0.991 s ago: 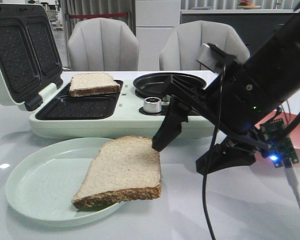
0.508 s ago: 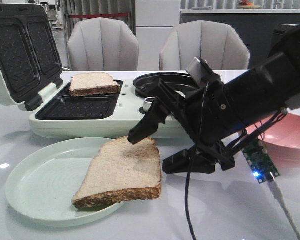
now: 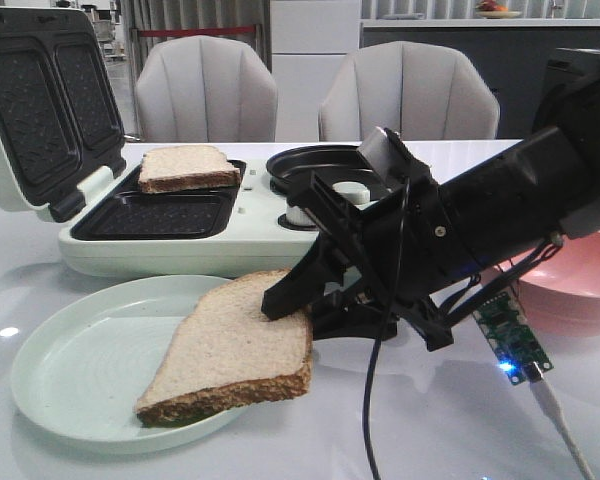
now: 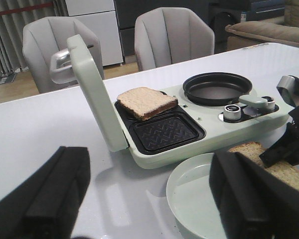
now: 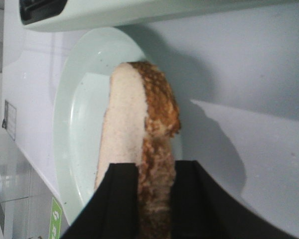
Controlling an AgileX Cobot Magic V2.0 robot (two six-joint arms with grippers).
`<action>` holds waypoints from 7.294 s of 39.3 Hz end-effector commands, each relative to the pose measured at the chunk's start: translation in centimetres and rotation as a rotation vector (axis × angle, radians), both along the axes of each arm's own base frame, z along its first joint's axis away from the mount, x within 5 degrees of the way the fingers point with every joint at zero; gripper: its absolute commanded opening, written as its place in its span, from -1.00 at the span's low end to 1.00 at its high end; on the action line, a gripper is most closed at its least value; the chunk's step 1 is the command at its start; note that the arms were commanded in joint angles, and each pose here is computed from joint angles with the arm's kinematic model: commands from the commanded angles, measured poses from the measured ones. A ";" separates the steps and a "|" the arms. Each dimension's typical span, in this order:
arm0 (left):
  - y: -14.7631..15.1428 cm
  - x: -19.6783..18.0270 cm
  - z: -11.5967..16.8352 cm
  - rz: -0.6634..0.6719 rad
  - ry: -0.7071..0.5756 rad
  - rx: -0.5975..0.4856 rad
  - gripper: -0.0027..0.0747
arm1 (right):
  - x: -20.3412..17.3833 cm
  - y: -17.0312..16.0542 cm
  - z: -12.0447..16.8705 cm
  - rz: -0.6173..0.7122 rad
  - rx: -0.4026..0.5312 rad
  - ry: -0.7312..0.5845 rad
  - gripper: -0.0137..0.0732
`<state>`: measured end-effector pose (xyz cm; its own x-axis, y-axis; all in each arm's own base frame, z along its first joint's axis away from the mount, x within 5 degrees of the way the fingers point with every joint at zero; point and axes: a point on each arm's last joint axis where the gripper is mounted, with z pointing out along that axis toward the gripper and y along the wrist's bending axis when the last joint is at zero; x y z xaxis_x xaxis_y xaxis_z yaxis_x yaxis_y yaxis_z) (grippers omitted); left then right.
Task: Make breakfast with bread and shrimp
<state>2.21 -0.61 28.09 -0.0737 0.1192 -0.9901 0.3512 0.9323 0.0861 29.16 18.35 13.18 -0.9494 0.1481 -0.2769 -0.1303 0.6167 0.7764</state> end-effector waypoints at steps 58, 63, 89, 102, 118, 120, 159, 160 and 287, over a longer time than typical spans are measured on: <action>0.2 -0.6 1.6 -0.006 -0.111 -0.056 0.50 | 12.2 9.6 12.6 -0.105 0.214 -0.471 -0.19; 0.2 -0.6 1.6 -0.006 -0.111 -0.056 0.50 | 12.4 9.7 11.6 -0.106 0.203 -0.456 -0.14; 0.2 -0.6 1.6 -0.006 -0.111 -0.056 0.50 | 12.3 8.3 13.4 -0.078 -0.045 -0.634 0.56; 0.2 -0.6 1.6 -0.006 -0.111 -0.056 0.50 | 10.8 7.4 17.3 0.006 -0.147 -0.787 0.56; 0.2 -0.6 1.6 -0.006 -0.111 -0.056 0.50 | 5.5 2.9 25.2 0.114 -0.408 -0.848 0.56; 0.2 -0.6 1.6 -0.006 -0.111 -0.056 0.50 | 5.1 2.0 26.0 0.092 -0.436 -0.842 0.56; 0.2 -0.6 1.6 -0.006 -0.111 -0.056 0.50 | -11.6 -12.5 25.0 -0.326 -0.549 -0.966 0.56; 0.2 -0.6 1.6 -0.006 -0.113 -0.057 0.50 | -12.3 -12.7 24.8 -0.332 -0.543 -0.977 0.56; 6.7 33.7 7.2 0.095 0.567 -0.766 0.03 | -24.0 -16.6 14.5 -0.464 -0.377 -1.199 0.56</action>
